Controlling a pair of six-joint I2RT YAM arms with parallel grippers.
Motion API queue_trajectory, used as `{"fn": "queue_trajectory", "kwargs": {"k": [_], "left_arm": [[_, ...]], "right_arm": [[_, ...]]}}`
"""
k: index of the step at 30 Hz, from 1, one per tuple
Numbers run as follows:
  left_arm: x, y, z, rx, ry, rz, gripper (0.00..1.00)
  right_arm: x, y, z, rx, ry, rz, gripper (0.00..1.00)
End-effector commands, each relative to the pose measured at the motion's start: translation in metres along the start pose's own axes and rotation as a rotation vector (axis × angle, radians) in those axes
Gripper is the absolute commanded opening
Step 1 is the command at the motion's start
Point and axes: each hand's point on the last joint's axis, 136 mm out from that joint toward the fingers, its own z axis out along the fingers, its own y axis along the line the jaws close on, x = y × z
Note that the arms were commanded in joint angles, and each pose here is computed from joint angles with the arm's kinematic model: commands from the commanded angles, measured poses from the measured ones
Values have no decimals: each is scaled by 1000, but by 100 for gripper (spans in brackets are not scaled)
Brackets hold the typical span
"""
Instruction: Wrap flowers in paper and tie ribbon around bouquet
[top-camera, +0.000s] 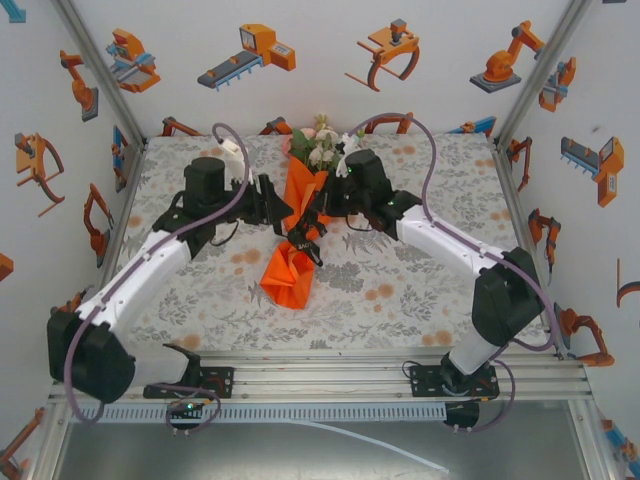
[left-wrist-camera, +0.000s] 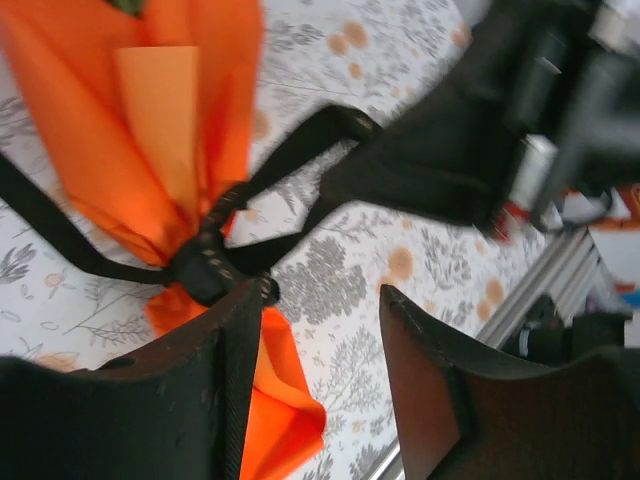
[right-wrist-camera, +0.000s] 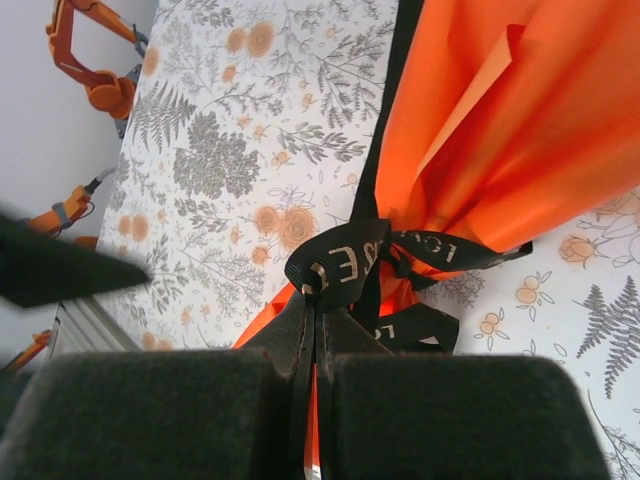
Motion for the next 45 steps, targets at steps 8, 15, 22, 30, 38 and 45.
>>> {"fn": "queue_trajectory", "kwargs": {"k": [8,15,22,30,38,45], "left_arm": [[37,-12,34,231,26,-28,53],[38,-9,51,270,16,-9,57],[42,1,56,231,18,-19,30],[52,31,41,54,38,-112,0],[76,65,11,-180,69,-151,0],[86,107,-11,-447,75,-212,2]], "right_arm": [[3,19,11,-49,33,78,0],[10,38,15,-86,55,91,0],[8,45,12,-109,54,148,0],[1,35,-23,-14,13,5,37],[41,-38,-35,152,-40,7,46],[81,-77,16,265,93,171,49]]}}
